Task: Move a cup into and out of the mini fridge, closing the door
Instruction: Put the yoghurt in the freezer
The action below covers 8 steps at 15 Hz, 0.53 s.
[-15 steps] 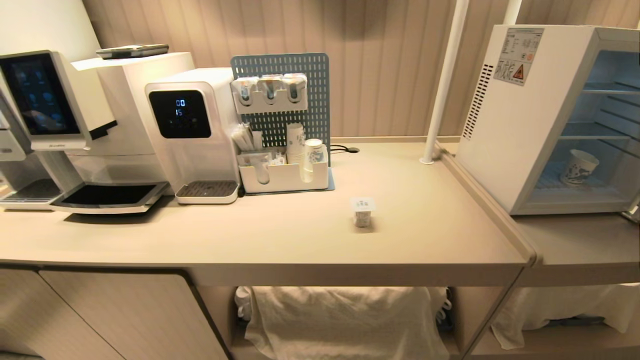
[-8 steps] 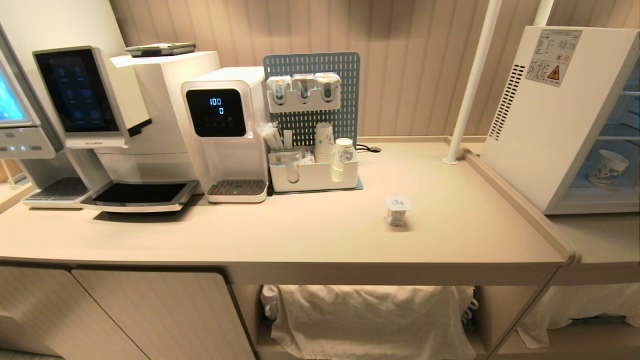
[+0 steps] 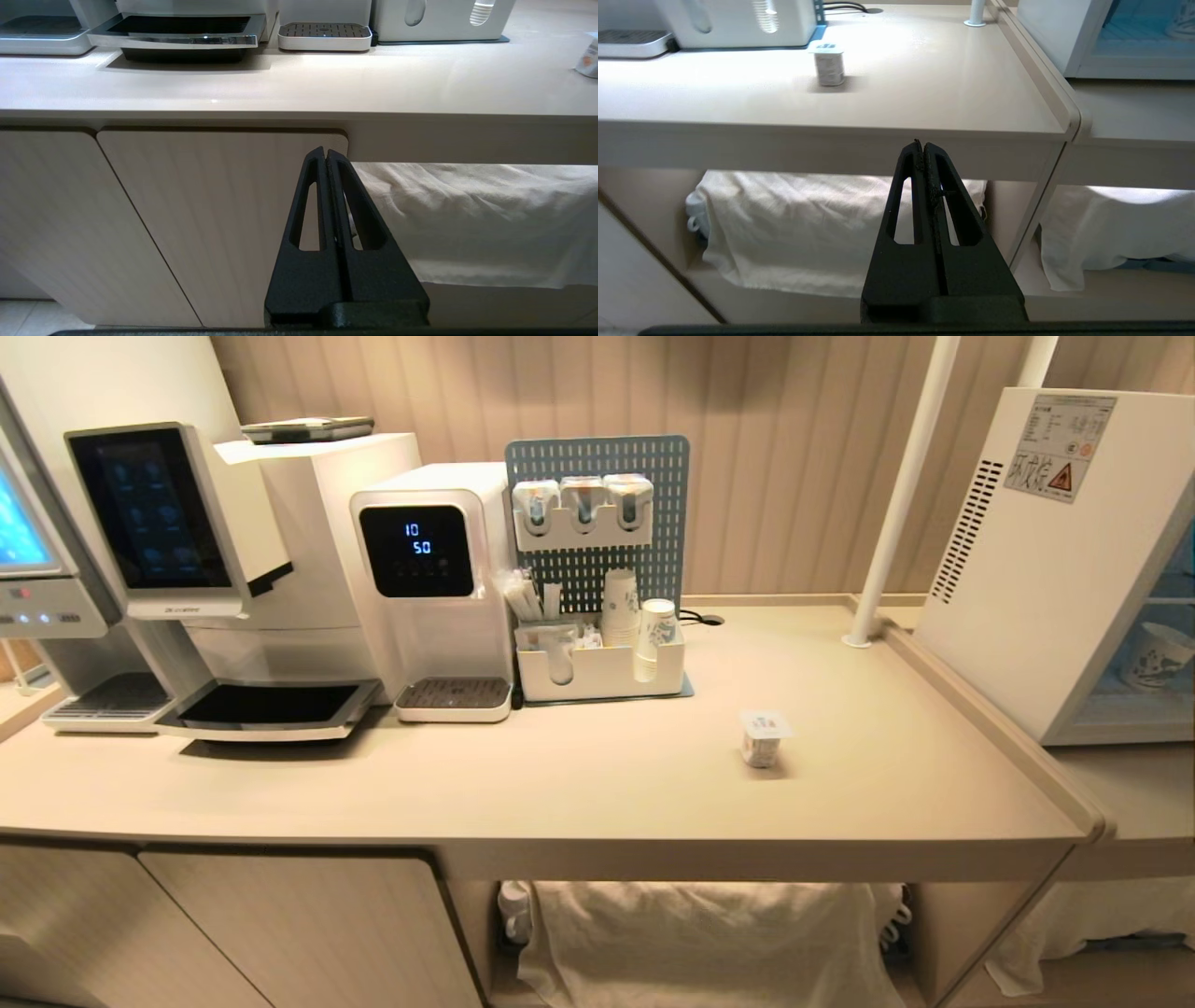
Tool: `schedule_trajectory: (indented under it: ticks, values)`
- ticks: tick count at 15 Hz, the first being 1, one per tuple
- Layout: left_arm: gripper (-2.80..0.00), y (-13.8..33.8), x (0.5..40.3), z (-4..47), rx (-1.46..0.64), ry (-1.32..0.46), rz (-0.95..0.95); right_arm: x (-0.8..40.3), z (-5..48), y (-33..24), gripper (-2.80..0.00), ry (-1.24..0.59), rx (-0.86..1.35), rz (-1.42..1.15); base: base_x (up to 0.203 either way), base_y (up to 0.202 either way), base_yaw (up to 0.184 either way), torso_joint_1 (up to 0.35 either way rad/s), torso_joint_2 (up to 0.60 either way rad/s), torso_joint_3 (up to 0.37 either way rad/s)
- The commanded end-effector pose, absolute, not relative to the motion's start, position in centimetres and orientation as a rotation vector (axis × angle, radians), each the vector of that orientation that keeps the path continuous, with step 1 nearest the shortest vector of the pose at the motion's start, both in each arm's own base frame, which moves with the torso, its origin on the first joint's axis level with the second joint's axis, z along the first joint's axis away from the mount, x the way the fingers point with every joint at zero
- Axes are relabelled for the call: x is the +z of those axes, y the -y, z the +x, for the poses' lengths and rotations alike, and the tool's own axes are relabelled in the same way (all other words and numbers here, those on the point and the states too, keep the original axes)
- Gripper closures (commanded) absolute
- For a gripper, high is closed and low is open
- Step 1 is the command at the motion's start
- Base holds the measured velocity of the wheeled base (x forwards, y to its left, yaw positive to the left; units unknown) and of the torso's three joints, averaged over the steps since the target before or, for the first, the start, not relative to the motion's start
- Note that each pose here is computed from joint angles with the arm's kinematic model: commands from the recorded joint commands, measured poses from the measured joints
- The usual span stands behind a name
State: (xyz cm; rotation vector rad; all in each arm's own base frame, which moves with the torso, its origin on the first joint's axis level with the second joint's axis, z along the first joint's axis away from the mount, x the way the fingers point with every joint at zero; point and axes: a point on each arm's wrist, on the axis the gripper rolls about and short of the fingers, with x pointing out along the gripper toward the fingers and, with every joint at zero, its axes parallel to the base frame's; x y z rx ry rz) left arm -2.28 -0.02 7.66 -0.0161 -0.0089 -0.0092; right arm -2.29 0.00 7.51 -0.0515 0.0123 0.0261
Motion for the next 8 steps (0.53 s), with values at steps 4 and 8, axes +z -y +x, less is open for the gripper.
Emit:
schedule_trajectory:
  ticks: [4, 8]
  values:
    - [0.00, 0.02, 7.68, -2.29, -0.009, 0.010, -0.017, 7.50, -2.27, 0.00, 0.00, -0.015, 0.026, -0.052, 0.173, 0.000, 0.000, 0.002, 0.01, 0.000]
    - [0.00, 0.02, 7.67, -2.29, -0.009, 0.010, -0.018, 8.11, -2.48, 0.01, 0.00, 0.006, 0.022, -0.047, 0.000, 0.000, 0.000, 0.000, 0.00, 0.000]
